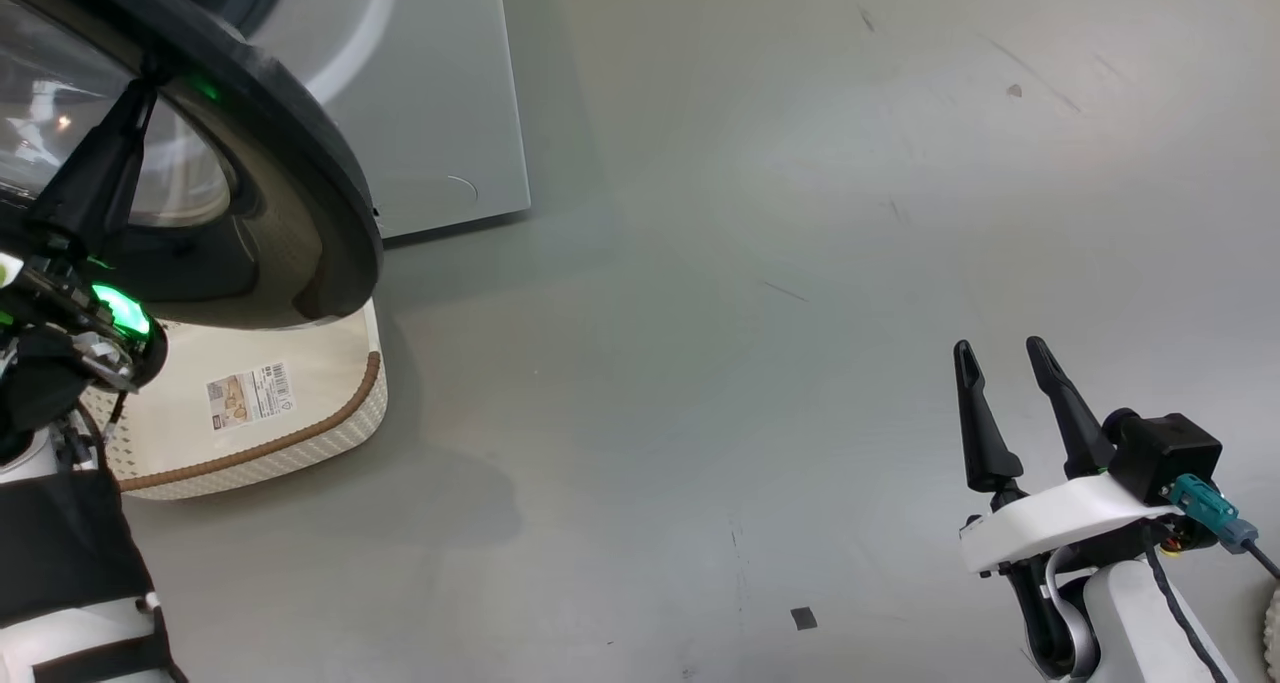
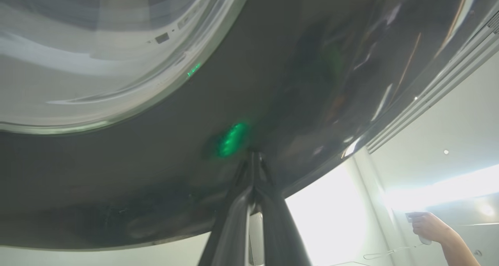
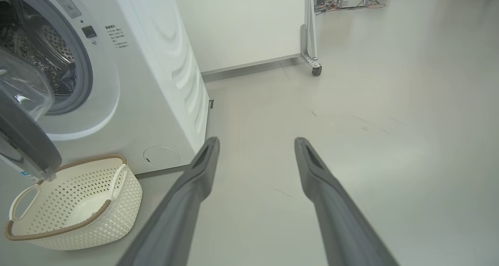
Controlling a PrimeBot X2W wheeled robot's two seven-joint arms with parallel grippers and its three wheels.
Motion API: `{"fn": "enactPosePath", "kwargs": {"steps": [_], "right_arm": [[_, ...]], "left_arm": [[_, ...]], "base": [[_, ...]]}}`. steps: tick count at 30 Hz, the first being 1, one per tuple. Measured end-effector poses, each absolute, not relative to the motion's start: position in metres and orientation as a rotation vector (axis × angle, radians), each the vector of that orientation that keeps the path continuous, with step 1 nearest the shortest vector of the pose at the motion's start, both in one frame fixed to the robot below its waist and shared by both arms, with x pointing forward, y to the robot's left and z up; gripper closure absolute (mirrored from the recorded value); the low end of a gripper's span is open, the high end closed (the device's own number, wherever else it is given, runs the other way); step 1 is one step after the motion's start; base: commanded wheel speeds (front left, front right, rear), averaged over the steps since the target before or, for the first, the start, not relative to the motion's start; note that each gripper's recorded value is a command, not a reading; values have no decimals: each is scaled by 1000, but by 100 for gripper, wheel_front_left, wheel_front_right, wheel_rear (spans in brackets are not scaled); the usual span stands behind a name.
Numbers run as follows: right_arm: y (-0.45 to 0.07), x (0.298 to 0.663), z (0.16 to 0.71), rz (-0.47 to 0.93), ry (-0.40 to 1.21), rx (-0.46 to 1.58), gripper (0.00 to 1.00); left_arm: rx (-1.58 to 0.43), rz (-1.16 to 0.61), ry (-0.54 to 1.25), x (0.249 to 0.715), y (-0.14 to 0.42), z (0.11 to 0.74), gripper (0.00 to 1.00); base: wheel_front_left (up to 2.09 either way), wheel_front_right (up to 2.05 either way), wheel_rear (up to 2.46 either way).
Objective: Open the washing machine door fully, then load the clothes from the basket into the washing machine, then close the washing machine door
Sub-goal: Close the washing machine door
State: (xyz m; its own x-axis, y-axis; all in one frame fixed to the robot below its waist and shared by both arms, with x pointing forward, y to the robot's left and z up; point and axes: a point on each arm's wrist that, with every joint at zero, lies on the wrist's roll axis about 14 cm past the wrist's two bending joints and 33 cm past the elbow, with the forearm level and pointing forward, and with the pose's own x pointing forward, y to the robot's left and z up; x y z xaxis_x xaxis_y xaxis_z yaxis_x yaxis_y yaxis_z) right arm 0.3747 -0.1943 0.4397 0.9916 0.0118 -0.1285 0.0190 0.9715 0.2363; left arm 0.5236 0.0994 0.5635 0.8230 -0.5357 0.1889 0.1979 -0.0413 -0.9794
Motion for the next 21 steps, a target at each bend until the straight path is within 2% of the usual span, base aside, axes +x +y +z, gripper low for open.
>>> {"fn": "enactPosePath", "kwargs": {"steps": [11,21], "right_arm": [[-208,378,438,-49,128,236,0],[-200,387,442,-21,110,245,0]], "left_arm": [[-1521,-560,296,541,82,550,100],[-1514,-513,254,538,93,556,100]], "base": [[0,0,0],[0,0,0]]}}
